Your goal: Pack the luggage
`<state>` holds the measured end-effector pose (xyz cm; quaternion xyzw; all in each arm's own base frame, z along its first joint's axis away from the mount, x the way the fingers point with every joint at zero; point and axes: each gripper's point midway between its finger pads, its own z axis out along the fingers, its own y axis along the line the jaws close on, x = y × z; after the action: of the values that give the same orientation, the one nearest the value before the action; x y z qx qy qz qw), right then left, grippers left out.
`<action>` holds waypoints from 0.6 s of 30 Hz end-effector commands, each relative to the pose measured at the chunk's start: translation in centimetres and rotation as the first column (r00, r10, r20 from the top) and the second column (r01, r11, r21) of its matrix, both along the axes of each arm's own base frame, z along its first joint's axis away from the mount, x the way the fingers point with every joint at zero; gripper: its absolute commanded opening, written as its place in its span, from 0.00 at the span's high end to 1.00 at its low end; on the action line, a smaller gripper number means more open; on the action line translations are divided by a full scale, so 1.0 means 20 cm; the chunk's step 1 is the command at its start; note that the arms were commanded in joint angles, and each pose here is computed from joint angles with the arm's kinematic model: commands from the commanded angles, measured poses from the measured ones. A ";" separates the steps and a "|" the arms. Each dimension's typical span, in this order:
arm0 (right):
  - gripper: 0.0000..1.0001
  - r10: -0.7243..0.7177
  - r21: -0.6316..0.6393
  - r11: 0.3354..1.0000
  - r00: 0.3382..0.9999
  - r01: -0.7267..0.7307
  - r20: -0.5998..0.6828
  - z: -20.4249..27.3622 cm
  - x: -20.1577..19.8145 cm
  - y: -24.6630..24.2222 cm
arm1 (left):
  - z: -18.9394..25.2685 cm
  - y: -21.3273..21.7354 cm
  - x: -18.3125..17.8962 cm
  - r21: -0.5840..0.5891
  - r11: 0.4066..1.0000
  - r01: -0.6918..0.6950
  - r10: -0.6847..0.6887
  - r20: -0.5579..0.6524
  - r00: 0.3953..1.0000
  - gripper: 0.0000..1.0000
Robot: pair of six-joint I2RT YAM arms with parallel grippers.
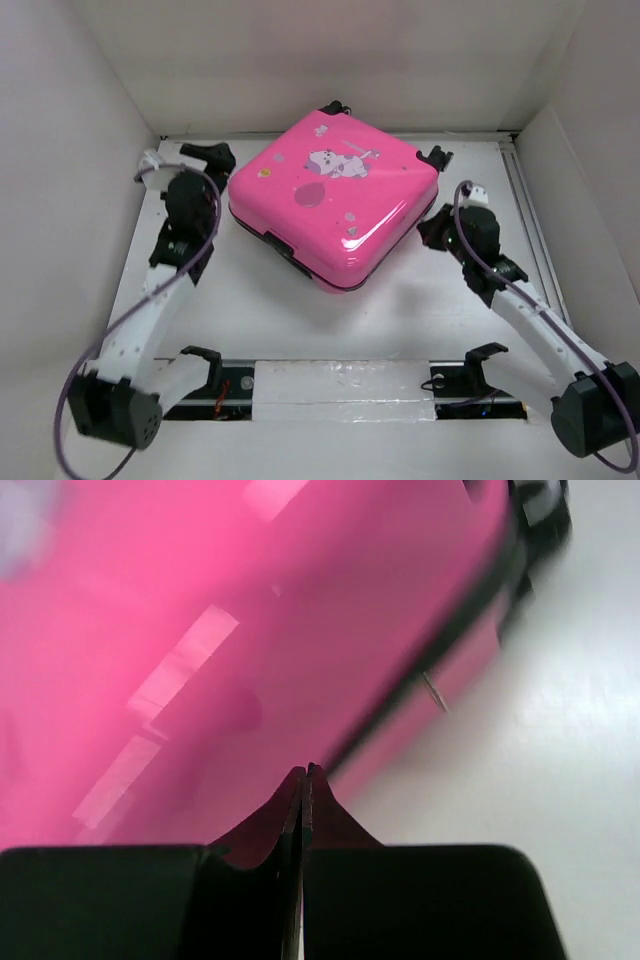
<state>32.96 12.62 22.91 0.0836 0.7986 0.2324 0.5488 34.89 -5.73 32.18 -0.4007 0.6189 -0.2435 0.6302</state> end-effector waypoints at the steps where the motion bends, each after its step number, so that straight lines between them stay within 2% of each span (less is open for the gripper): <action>1: 1.00 -0.038 0.069 0.997 0.999 0.038 -0.014 -0.14 -0.05 -0.02 | 0.16 0.08 0.31 -0.009 0.997 0.071 -0.070 0.061 0.996 0.14; 2: 1.00 -0.006 0.090 0.996 1.000 0.004 0.028 -0.12 -0.05 0.02 | 0.13 0.11 0.39 -0.029 0.997 0.076 -0.075 0.035 0.997 0.14; 3: 1.00 0.061 0.109 0.992 0.997 -0.065 0.035 -0.14 -0.08 0.07 | -0.02 0.16 0.55 -0.047 0.990 0.133 -0.135 -0.041 0.990 0.15; 4: 1.00 0.078 0.110 0.991 0.997 -0.080 0.021 -0.17 -0.09 0.08 | -0.06 0.18 0.63 -0.029 0.987 0.157 -0.159 -0.065 0.985 0.15; 5: 1.00 0.078 0.107 0.991 0.997 -0.079 0.012 -0.19 -0.09 0.09 | 0.03 0.20 0.73 0.001 0.987 0.162 -0.161 -0.098 0.982 0.16; 6: 1.00 0.070 0.103 0.992 0.998 -0.070 0.004 -0.20 -0.08 0.08 | -0.02 0.19 0.81 0.021 0.981 0.195 -0.189 -0.157 0.969 0.16; 7: 1.00 0.028 0.109 0.994 1.000 -0.029 0.013 -0.18 -0.06 0.04 | -0.27 0.18 0.95 0.035 0.971 0.235 -0.217 -0.271 0.938 0.16; 8: 1.00 -0.005 0.112 0.994 1.000 0.005 -0.001 -0.20 -0.03 0.01 | -0.22 0.18 1.02 0.047 0.968 0.248 -0.220 -0.324 0.920 0.16; 9: 1.00 -0.031 0.112 0.993 0.999 0.033 -0.016 -0.22 -0.02 -0.02 | -0.31 0.18 1.07 0.064 0.958 0.278 -0.234 -0.376 0.896 0.16; 10: 1.00 -0.061 0.124 0.990 0.998 0.061 -0.001 -0.19 0.02 -0.04 | -0.55 0.15 1.14 0.024 0.939 0.344 -0.298 -0.446 0.844 0.16; 11: 1.00 -0.085 0.121 0.989 0.996 0.084 0.004 -0.16 0.06 -0.06 | -0.64 0.12 1.15 -0.014 0.928 0.372 -0.332 -0.484 0.810 0.16; 13: 1.00 -0.112 0.076 0.990 0.991 0.118 -0.070 -0.26 0.15 -0.08 | -0.70 0.04 1.21 -0.067 0.894 0.442 -0.419 -0.472 0.776 0.19; 14: 1.00 -0.128 0.080 0.988 0.990 0.132 -0.058 -0.21 0.21 -0.09 | -0.79 0.03 1.24 -0.075 0.883 0.463 -0.438 -0.483 0.758 0.19; 16: 1.00 -0.114 0.066 0.990 0.988 0.122 -0.109 -0.29 0.27 -0.06 | -0.79 -0.03 1.25 -0.087 0.863 0.498 -0.477 -0.466 0.745 0.19; 18: 1.00 -0.111 0.060 0.991 0.989 0.117 -0.099 -0.27 0.34 -0.05 | -0.86 -0.08 1.25 -0.096 0.851 0.517 -0.497 -0.466 0.732 0.19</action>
<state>36.59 11.22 13.99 0.1568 0.8410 0.2075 0.4743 60.05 -4.74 10.48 -0.3103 0.8485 -0.2384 0.3563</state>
